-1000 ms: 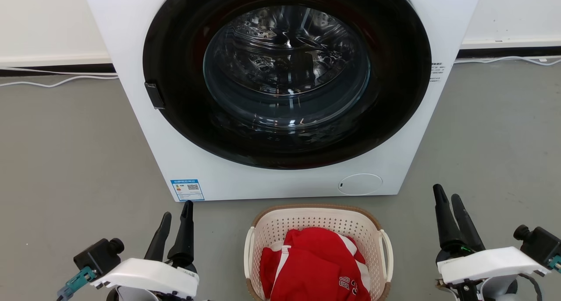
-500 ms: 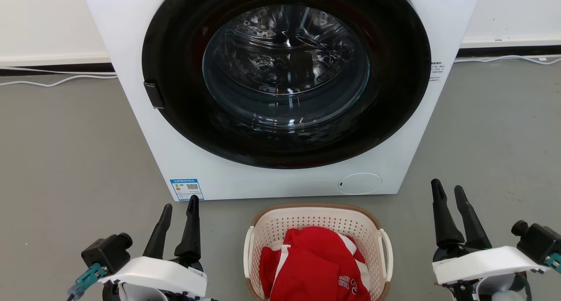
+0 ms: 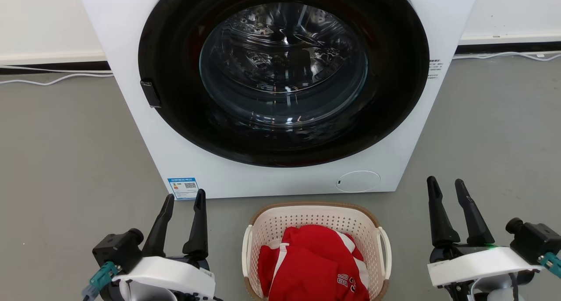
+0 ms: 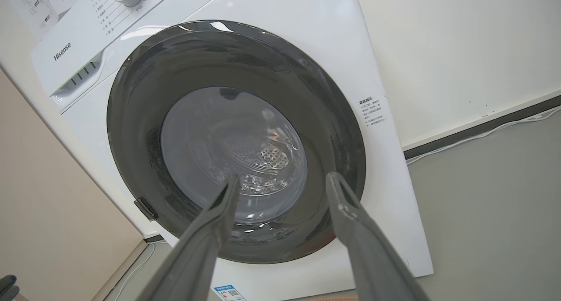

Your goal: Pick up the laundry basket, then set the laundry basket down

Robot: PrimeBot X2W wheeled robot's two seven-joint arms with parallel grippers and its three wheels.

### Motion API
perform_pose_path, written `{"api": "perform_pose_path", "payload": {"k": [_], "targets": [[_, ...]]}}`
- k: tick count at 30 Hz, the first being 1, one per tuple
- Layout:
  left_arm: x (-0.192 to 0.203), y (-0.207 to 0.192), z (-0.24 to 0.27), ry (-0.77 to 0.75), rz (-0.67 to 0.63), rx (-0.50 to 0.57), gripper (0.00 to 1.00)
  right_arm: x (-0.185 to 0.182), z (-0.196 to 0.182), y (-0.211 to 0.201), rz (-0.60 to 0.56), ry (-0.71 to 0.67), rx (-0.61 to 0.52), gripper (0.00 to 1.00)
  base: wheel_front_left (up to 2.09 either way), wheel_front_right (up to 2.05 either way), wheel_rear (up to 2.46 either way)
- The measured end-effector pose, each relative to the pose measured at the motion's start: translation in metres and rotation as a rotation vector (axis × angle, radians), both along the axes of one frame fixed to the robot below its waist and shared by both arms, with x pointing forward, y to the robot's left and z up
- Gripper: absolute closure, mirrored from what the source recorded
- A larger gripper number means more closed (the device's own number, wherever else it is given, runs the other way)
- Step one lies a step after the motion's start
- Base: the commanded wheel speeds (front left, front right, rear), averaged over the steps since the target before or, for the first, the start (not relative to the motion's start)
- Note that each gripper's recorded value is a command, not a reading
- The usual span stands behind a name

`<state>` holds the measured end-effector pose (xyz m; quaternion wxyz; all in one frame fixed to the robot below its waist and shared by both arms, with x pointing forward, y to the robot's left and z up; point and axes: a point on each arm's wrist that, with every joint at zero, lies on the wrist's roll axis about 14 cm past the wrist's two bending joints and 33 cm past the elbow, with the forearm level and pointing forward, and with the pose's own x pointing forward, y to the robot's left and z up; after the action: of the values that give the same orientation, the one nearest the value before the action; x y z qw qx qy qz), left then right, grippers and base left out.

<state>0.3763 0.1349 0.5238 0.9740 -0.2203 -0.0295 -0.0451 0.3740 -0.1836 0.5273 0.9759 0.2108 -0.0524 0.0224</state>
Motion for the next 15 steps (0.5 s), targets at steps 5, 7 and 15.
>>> {"api": "perform_pose_path", "payload": {"k": [5,7,15], "targets": [[0.001,-0.003,0.005,-0.028,-0.002,0.053,0.00,0.000,0.004,0.000,-0.004,-0.021,-0.058,0.00,0.00,0.00,0.00],[0.001,-0.005,0.008,-0.043,-0.004,0.069,0.00,0.000,0.004,0.000,-0.006,-0.025,-0.083,0.00,0.00,0.00,0.00],[0.001,-0.012,0.014,-0.085,-0.015,0.150,0.00,0.000,0.005,0.000,-0.009,-0.038,-0.173,0.00,0.00,0.00,0.00]]}}
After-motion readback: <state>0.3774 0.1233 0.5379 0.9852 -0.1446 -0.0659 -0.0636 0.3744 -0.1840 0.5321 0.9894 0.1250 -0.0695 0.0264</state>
